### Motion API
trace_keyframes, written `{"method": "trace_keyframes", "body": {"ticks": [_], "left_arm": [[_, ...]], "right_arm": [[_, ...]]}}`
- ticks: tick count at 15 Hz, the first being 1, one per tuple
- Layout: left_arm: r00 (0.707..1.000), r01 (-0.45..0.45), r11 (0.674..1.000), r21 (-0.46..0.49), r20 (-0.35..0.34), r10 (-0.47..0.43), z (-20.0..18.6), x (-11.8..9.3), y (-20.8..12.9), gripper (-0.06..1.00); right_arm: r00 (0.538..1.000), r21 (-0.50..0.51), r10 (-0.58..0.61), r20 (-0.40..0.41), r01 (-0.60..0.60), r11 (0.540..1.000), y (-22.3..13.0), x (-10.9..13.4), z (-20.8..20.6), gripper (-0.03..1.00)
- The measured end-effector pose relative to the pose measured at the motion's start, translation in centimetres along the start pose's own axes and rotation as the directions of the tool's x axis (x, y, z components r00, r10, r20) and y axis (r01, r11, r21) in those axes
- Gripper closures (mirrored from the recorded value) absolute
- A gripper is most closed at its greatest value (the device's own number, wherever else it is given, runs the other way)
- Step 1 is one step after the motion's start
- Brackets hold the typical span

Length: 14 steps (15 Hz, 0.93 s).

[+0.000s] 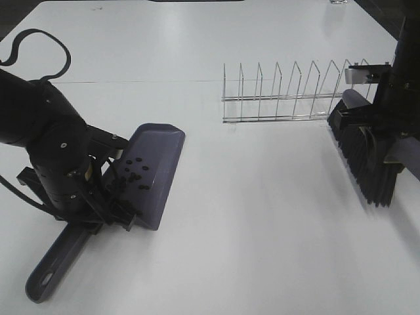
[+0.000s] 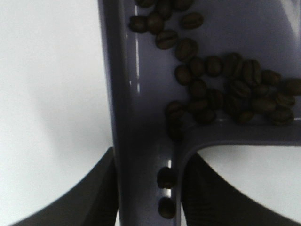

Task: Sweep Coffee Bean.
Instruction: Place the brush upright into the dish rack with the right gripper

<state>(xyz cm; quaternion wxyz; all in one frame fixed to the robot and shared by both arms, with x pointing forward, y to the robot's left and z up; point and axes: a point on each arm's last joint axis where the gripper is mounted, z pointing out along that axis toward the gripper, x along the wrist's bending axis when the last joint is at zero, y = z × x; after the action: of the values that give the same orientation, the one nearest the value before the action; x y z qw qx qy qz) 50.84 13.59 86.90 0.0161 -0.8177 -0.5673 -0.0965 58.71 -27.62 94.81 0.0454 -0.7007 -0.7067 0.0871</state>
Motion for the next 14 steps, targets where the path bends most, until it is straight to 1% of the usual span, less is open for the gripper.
{"method": "trace_keyframes", "body": {"ticks": [2, 3, 4, 5, 7, 10, 12, 14], "left_arm": [[1.0, 0.001, 1.0, 0.0, 0.001, -0.001, 0.0, 0.0, 0.0, 0.6], [1.0, 0.003, 1.0, 0.001, 0.002, -0.003, 0.0, 0.0, 0.0, 0.6], [1.0, 0.003, 1.0, 0.001, 0.002, -0.003, 0.0, 0.0, 0.0, 0.6], [1.0, 0.006, 1.0, 0.003, 0.004, -0.006, 0.0, 0.0, 0.0, 0.6], [1.0, 0.006, 1.0, 0.004, 0.003, -0.006, 0.0, 0.0, 0.0, 0.6], [1.0, 0.006, 1.0, 0.004, 0.003, -0.006, 0.0, 0.0, 0.0, 0.6], [1.0, 0.006, 1.0, 0.004, 0.003, -0.006, 0.0, 0.0, 0.0, 0.6], [1.0, 0.006, 1.0, 0.004, 0.003, -0.006, 0.0, 0.0, 0.0, 0.6]], "right_arm": [[1.0, 0.05, -0.016, 0.023, 0.015, 0.999, 0.7, -0.3, 1.8, 0.67], [0.999, 0.051, -0.019, 0.03, 0.018, 0.999, 1.9, -0.3, 2.5, 0.67], [0.999, 0.051, -0.019, 0.03, 0.018, 0.999, 1.9, -0.3, 2.5, 0.67], [0.999, 0.034, -0.019, 0.033, 0.018, 0.999, 3.2, -0.3, 2.6, 0.67], [0.999, 0.001, -0.016, 0.032, 0.016, 1.0, 4.5, -0.3, 2.2, 0.67], [0.999, -0.037, -0.013, 0.03, 0.014, 0.999, 6.1, -0.2, 1.8, 0.67], [0.999, -0.043, -0.026, 0.027, 0.027, 0.999, 6.9, -0.1, 1.4, 0.67], [1.0, -0.085, -0.024, 0.02, 0.026, 0.996, 8.1, 0.0, 0.8, 0.67]]}}
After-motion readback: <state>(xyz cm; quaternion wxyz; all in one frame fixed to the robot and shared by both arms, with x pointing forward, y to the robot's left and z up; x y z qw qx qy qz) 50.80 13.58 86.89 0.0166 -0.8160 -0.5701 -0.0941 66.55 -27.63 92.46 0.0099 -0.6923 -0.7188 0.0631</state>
